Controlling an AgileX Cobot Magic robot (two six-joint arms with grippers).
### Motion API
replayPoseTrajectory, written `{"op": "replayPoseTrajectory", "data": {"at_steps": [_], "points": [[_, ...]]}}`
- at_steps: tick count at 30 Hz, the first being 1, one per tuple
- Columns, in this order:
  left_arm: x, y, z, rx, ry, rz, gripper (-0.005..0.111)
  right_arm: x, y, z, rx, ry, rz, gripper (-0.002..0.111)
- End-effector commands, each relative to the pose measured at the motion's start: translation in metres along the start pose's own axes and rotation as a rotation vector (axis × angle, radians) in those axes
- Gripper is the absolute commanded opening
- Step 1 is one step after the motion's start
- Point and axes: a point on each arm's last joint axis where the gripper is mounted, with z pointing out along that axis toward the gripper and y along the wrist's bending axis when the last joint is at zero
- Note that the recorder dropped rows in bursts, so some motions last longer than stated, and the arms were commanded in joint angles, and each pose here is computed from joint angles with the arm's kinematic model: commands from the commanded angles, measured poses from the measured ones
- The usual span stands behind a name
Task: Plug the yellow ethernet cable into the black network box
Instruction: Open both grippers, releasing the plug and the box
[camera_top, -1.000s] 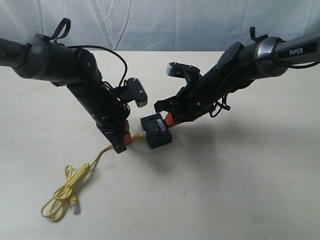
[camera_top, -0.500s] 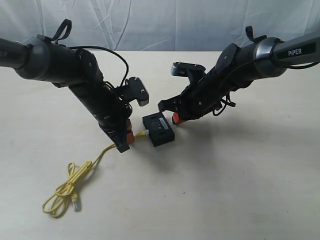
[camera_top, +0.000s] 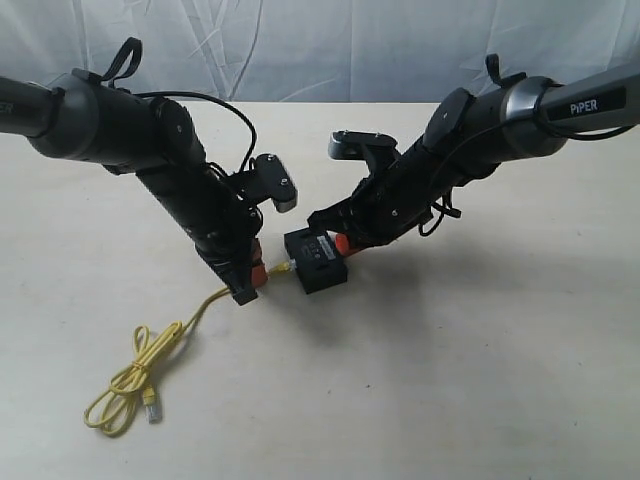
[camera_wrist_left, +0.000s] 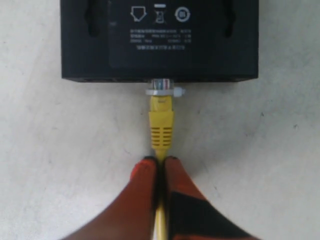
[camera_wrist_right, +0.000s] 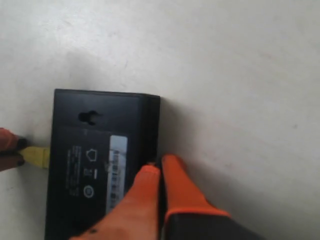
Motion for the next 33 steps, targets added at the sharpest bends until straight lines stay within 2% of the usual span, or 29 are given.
{"op": "replayPoseTrajectory", "data": {"at_steps": [1,8,17,26,29,33], "points": [[0.0,0.0,0.004,0.002,-0.005,-0.012,0.0,-0.002,0.0,0.0,0.01,-0.024,0.025,-0.001],[0.0,0.0,0.004,0.002,-0.005,-0.01,0.0,-0.003,0.0,0.0,0.016,-0.033,0.031,-0.001],[0.0,0.0,0.004,0.001,-0.004,-0.008,0.0,-0.011,-0.021,-0.028,0.025,-0.082,0.115,-0.001],[0.0,0.0,0.004,-0.001,-0.005,-0.009,0.0,-0.009,-0.023,-0.035,0.015,-0.056,0.104,-0.001],[0.0,0.0,0.003,-0.002,-0.007,-0.008,0.006,-0.009,-0.023,-0.035,0.015,-0.056,0.104,-0.001],[0.0,0.0,0.003,-0.002,-0.007,-0.008,0.02,-0.009,-0.023,-0.035,0.015,-0.056,0.104,-0.001]]}}
